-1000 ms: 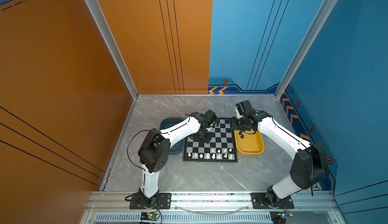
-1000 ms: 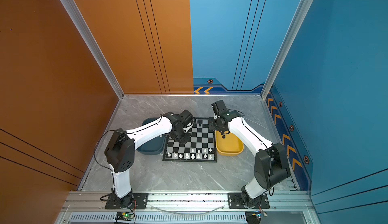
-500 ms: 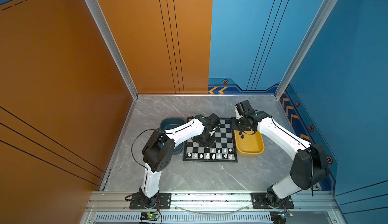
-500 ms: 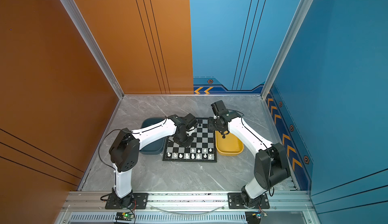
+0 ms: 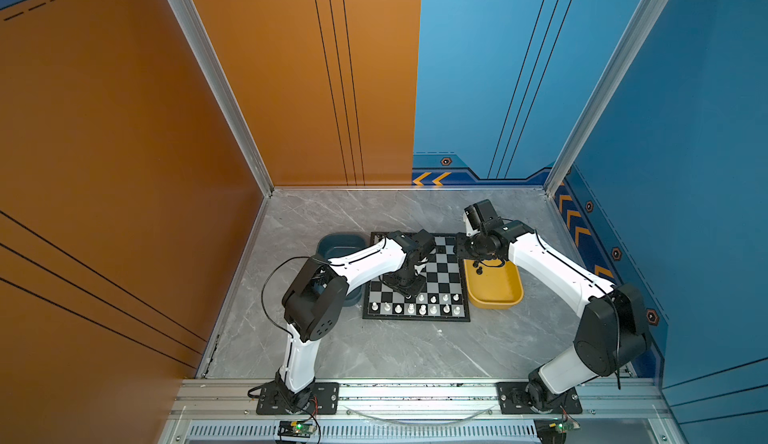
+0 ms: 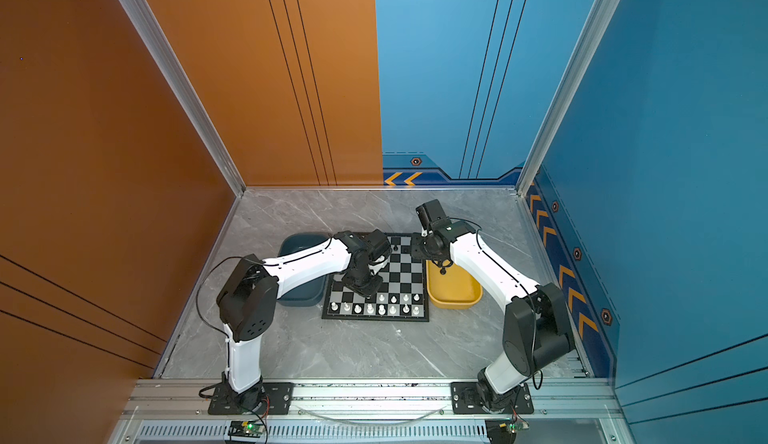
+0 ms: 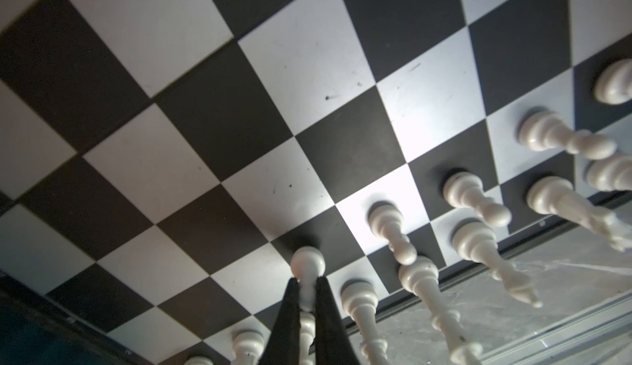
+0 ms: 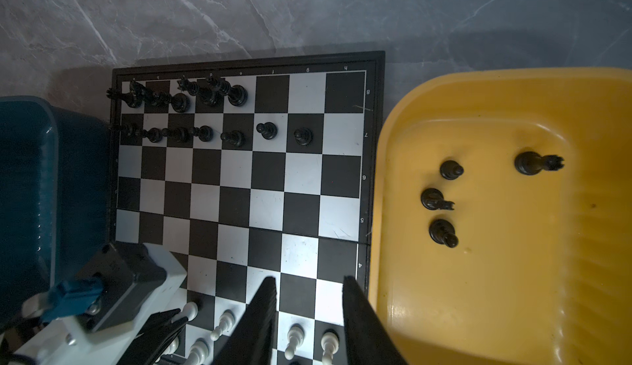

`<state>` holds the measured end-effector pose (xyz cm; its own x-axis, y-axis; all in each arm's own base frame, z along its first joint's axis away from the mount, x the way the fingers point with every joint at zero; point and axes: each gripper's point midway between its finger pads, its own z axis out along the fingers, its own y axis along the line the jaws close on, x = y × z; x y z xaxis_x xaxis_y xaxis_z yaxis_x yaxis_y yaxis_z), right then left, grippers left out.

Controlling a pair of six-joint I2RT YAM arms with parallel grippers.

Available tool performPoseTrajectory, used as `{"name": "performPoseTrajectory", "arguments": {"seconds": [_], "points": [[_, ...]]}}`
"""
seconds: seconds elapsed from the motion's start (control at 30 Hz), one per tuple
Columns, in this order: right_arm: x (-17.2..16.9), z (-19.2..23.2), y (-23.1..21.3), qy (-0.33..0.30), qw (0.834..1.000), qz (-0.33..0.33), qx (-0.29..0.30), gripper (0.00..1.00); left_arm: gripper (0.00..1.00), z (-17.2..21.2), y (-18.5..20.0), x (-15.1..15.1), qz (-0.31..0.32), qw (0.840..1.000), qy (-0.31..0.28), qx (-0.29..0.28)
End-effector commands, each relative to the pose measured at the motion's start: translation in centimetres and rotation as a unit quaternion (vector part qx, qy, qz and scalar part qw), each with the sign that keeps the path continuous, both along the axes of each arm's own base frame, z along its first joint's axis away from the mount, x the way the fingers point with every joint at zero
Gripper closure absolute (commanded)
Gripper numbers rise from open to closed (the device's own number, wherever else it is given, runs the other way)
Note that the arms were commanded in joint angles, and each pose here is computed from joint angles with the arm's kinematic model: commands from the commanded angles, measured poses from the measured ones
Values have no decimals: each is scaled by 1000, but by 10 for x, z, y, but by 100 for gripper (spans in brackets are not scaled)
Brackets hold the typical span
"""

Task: Set up the chess pieces on the board
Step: 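Lower the white pawn onto a second-row square and open the left gripper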

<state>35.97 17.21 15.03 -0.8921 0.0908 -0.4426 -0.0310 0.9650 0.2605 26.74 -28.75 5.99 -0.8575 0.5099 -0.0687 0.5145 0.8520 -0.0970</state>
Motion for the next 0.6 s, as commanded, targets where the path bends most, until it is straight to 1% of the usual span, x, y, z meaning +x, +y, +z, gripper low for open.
{"name": "performPoseTrajectory", "arguments": {"seconds": [0.0, 0.23, 0.57], "points": [[-1, 4, -1, -9, 1000, -7, -2, 65, 100, -7, -2, -13, -8, 1000, 24, 8], [-1, 4, -2, -10, 1000, -8, -3, 65, 100, -9, -5, -16, -11, 1000, 29, 7], [-2, 4, -2, -11, 1000, -7, -5, 65, 100, -17, -3, -14, -8, 999, 28, 20]]}}
